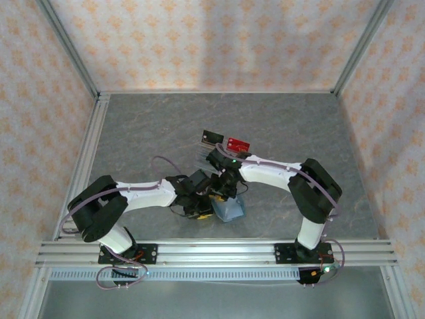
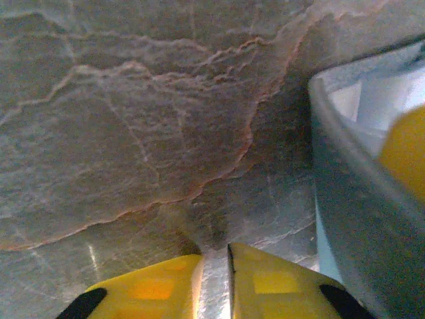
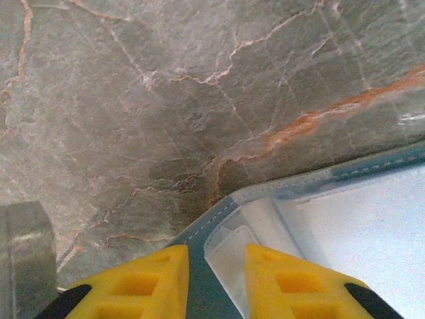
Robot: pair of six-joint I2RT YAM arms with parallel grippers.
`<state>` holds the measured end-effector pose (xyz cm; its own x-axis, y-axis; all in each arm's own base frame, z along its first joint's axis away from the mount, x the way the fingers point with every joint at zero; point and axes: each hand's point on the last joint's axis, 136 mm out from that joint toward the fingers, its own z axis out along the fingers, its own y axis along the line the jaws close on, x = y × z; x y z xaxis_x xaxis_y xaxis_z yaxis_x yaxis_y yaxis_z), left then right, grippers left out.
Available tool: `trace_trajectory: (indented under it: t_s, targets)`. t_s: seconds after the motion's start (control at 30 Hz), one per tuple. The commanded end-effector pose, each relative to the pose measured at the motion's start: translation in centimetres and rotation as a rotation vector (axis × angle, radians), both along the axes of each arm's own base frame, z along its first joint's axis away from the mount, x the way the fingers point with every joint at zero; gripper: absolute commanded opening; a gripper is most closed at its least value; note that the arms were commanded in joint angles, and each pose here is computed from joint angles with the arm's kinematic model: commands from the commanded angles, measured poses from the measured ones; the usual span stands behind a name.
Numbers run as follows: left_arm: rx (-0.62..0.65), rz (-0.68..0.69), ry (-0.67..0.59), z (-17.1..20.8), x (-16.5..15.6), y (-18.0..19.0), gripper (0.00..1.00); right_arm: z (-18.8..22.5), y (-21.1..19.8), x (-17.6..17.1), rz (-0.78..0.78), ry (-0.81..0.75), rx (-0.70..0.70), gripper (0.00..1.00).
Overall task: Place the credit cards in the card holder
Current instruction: Flip over the card slot in the card holder.
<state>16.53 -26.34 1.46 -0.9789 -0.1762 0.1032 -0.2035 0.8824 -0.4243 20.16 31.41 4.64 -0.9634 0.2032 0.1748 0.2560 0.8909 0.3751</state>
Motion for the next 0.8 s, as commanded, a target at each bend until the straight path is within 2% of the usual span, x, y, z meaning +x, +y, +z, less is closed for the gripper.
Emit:
trace_trajectory:
  t_s: [0.0, 0.13, 0.33, 0.6, 0.7, 0.77]
  targets:
    - [0.128, -0.022, 0.029, -0.9, -1.6, 3.4, 0.26, -1.1, 0.2, -0.1, -0.049, 0.013, 0.004, 0.33]
    - [0.110, -0.003, 0.026, -0.2, -2.0, 4.4, 0.32, -1.4, -0.2, 0.0, -0.061, 0.007, -0.015, 0.35]
    - [0.094, 0.038, 0.030, 0.8, -2.8, 6.7, 0.33, -1.5, -1.0, 0.1, -0.046, -0.015, -0.079, 0.36]
    - [-0.148, 0.025, -0.069, 6.5, -1.2, 3.3, 0.39, -1.6, -1.0, 0.1, -0.023, -0.036, -0.127, 0.39]
    - [-0.198, -0.003, -0.104, 8.1, -0.6, 2.0, 0.30, -1.8, -0.9, 0.2, -0.026, -0.031, -0.129, 0.40]
    - [-0.215, -0.020, -0.118, 8.5, -0.3, 1.4, 0.21, -2.0, -0.7, 0.2, -0.026, -0.027, -0.128, 0.40]
